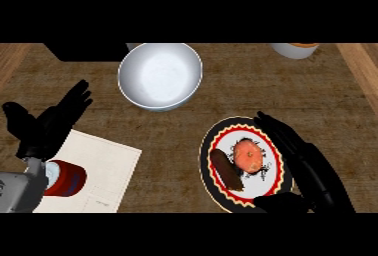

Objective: Pick the squash from the plate and place it in the bowl

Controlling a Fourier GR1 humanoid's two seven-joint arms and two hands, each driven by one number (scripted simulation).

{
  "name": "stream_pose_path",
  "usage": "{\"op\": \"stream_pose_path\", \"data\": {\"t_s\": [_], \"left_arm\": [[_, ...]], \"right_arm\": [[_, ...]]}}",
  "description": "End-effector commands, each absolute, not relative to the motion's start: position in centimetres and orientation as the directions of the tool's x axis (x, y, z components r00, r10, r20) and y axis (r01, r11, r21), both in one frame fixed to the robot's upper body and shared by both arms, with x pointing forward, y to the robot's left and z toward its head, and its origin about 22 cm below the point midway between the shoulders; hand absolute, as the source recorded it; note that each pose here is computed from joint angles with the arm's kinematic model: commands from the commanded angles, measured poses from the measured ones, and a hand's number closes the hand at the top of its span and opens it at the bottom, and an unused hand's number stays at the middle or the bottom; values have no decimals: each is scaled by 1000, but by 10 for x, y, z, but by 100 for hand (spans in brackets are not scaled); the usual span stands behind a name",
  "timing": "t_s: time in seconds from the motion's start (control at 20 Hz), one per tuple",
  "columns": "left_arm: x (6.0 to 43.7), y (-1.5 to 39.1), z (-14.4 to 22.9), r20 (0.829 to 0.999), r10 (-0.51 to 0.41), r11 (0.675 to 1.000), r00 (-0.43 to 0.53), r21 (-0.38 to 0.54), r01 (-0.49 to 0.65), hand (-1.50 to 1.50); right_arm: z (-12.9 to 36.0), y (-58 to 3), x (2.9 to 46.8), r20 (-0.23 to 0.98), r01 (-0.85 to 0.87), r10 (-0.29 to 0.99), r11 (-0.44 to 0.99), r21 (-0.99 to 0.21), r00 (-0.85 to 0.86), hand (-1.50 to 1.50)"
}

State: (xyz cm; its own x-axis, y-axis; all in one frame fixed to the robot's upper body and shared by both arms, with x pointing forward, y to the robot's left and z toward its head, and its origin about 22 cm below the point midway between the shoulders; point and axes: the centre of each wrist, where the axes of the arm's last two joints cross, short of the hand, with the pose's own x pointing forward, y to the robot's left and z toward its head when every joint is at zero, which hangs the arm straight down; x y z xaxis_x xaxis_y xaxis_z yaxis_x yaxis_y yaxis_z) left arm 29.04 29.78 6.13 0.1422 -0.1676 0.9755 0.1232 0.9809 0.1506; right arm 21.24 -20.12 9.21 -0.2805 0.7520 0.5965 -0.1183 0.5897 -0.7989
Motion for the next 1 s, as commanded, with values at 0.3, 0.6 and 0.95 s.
{"op": "stream_pose_path", "data": {"t_s": [0.3,0.6,0.95], "left_arm": [[300,291,62,977,-156,984,145,140,114,0],[290,307,64,981,-158,979,116,140,146,0],[285,300,70,979,-157,983,132,143,111,0]], "right_arm": [[155,-118,215,396,-291,898,333,-897,-190,-150],[160,-114,230,278,-379,955,221,-898,-100,-150],[149,-117,231,256,-426,965,206,-881,-63,-150]]}}
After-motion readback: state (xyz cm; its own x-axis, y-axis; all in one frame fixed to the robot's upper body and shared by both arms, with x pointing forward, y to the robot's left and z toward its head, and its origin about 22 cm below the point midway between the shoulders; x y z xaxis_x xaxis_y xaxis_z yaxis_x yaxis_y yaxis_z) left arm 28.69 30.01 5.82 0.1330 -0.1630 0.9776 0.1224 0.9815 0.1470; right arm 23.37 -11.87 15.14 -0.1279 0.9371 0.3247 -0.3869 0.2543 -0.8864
